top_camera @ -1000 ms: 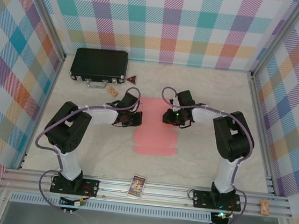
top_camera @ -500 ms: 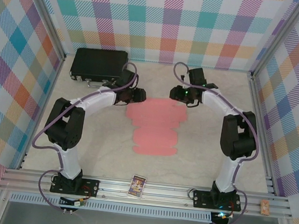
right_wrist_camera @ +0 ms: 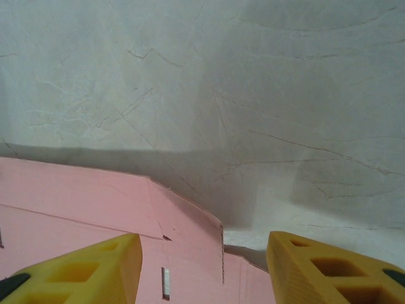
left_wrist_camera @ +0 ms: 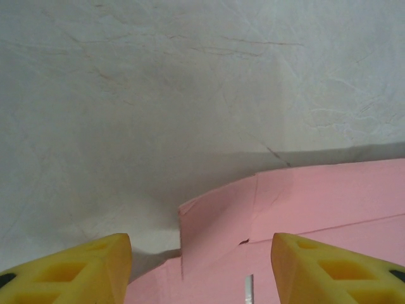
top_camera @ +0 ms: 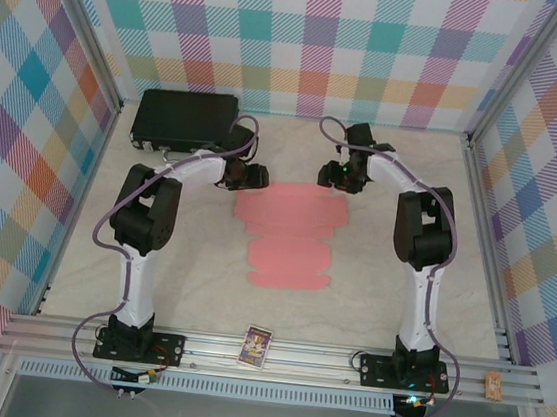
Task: Fold the paper box
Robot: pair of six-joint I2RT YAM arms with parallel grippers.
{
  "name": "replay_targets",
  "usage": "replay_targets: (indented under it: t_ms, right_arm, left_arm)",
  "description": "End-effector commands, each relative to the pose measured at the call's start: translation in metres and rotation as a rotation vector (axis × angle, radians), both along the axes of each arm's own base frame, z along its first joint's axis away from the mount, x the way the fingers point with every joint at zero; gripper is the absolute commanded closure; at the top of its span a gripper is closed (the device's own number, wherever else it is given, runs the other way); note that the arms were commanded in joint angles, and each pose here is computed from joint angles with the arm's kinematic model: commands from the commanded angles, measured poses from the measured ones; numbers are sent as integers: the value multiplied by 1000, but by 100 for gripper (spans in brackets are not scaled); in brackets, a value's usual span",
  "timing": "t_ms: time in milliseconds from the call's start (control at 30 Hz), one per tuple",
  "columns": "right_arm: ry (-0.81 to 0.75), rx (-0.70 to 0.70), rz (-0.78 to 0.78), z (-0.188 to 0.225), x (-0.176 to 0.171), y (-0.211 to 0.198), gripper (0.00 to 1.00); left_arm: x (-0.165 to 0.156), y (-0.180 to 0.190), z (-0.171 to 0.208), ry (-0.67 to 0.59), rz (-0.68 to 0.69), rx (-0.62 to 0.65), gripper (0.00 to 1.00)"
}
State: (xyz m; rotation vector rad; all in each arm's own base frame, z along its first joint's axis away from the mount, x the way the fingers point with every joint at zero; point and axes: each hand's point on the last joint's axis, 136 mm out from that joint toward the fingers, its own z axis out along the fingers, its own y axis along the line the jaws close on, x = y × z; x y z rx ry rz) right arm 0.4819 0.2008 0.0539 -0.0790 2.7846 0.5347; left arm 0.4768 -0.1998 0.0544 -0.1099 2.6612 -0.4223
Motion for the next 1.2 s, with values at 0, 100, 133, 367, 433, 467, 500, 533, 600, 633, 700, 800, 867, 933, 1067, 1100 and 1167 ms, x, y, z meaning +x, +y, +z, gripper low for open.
replay_targets:
  t_ms: [0, 100, 133, 367, 433, 467, 500, 533, 600, 633, 700, 800, 867, 933, 1067, 1100, 1167]
  right_arm:
    - [21, 55, 36, 4, 0, 12, 46]
    - [34, 84, 39, 3, 1, 17, 48]
    - [38, 95, 42, 3, 1, 18, 49]
    - [51, 122, 42, 2, 1, 22, 51]
    - [51, 128, 49, 3, 0, 22, 51]
    - [50, 122, 43, 3, 1, 21, 51]
    - [49, 120, 44, 3, 1, 21, 51]
    - [49, 127, 49, 4, 0, 22, 52]
    - [52, 150, 61, 6, -1, 26, 55]
    - [53, 167, 71, 8, -2, 29, 56]
    - [46, 197, 84, 13, -4, 33, 57]
    - [33, 237, 102, 20, -5, 39, 58]
    - [37, 261, 112, 22, -6, 42, 58]
    - [43, 291, 123, 24, -6, 47, 59]
    - [69, 334, 128, 20, -7, 55, 59]
    - [75, 334, 124, 18, -7, 54, 59]
    - [82, 333, 119, 14, -7, 54, 59]
  left_arm:
    - [6, -3, 3, 21, -21, -22, 40]
    - [8, -3, -3, 41, -20, -22, 42]
    - [8, -4, -4, 47, -23, -31, 43]
    - [12, -10, -6, 62, -31, -93, 44]
    - [13, -14, -4, 63, -40, -113, 47]
    - [13, -15, -2, 60, -45, -123, 47]
    - [13, -17, -1, 61, -48, -132, 48]
    - [13, -19, 1, 57, -54, -143, 50]
    - [14, -23, 4, 54, -65, -163, 54]
    - [14, -25, 6, 51, -73, -178, 54]
    - [14, -29, 10, 44, -84, -200, 54]
    - [15, -34, 13, 40, -103, -223, 54]
    - [15, -36, 11, 45, -107, -229, 54]
    - [15, -38, 11, 49, -114, -245, 54]
    - [14, -47, 12, 53, -131, -285, 54]
    - [14, -49, 13, 51, -136, -290, 54]
    - [14, -54, 14, 54, -149, -304, 54]
